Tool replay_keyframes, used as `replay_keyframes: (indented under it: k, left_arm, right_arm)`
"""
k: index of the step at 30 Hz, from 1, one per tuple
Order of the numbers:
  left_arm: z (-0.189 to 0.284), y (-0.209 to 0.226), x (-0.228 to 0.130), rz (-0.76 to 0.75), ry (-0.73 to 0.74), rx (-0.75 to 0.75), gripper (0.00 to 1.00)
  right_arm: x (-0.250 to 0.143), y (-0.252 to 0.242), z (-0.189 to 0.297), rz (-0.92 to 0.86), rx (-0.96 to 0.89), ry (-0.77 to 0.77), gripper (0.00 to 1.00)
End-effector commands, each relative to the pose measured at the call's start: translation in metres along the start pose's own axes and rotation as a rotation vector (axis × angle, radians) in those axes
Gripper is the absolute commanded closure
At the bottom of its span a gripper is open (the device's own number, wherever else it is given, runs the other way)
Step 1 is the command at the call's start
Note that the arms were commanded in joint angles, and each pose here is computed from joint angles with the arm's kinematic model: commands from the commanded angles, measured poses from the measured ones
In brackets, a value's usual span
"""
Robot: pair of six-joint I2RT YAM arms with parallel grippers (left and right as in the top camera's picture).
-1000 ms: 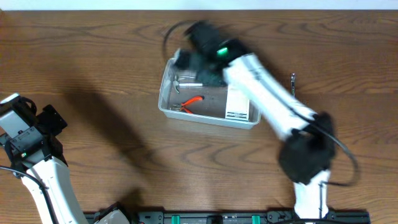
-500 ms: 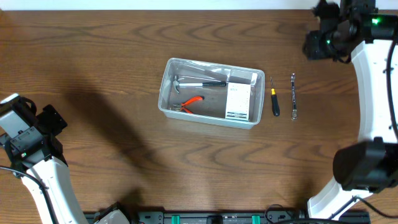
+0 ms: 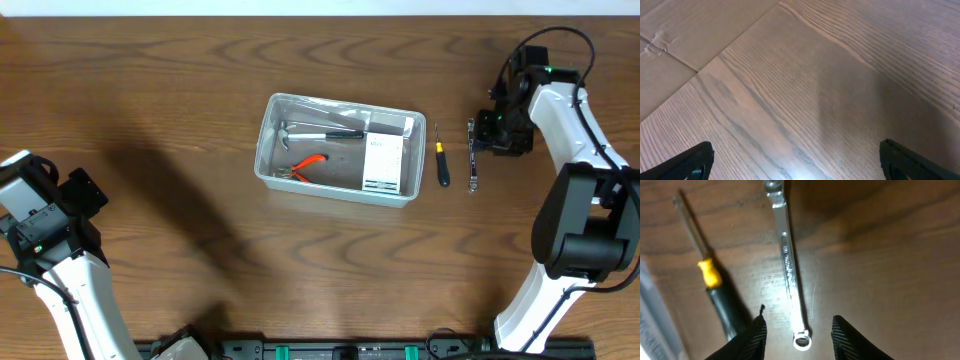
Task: Pack container
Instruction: 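Move the right gripper over the silver wrench, then grasp the silver wrench with the right gripper and lift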
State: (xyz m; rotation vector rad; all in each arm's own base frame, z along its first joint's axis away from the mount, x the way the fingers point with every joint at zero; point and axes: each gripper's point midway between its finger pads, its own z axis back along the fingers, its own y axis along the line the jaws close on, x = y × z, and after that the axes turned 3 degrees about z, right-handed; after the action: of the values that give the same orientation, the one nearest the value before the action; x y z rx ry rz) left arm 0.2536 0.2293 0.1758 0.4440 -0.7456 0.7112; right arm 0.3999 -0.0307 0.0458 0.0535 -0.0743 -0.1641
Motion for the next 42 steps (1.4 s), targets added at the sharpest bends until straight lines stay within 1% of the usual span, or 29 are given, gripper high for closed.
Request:
replay_keyframes:
  k: [1, 6, 11, 16, 25, 29, 33, 34, 42]
  left_arm:
    - [0.0, 0.001, 0.002, -0.006, -0.001, 0.001, 0.02]
    - [0.0, 0.001, 0.002, -0.006, -0.002, 0.001, 0.02]
    - [0.0, 0.001, 0.002, -0.006, -0.002, 0.001, 0.02]
    - [0.0, 0.001, 0.002, -0.006, -0.002, 0.001, 0.02]
    - [0.0, 0.001, 0.002, -0.006, -0.002, 0.001, 0.02]
    - [0.0, 0.001, 0.002, -0.006, -0.002, 0.001, 0.02]
    - [0.0, 0.001, 0.002, -0.006, -0.002, 0.001, 0.02]
    - [0.0, 0.001, 0.002, -0.006, -0.002, 0.001, 0.02]
    - [0.0, 0.001, 0.002, -0.006, -0.002, 0.001, 0.02]
  right_arm:
    - [-0.004, 0.0, -0.01, 0.012, -0.014, 0.0, 0.57]
    - [-0.009, -0.002, -0.033, 0.013, -0.012, -0.019, 0.59]
    - [-0.009, -0.002, -0.044, 0.015, -0.01, -0.04, 0.71]
    - [-0.007, -0.001, -0.044, 0.015, -0.009, -0.051, 0.79]
    - [-0.022, -0.003, -0.056, 0.016, -0.012, -0.017, 0.83]
    - [-0.03, -0.004, -0.065, 0.015, -0.012, -0.008, 0.83]
    - [-0.036, -0.005, -0.069, 0.015, -0.013, 0.005, 0.95]
    - [-0.035, -0.004, -0.069, 0.015, -0.013, 0.002, 0.96]
    - [-0.031, -0.001, -0.068, 0.023, 0.007, -0.013, 0.95]
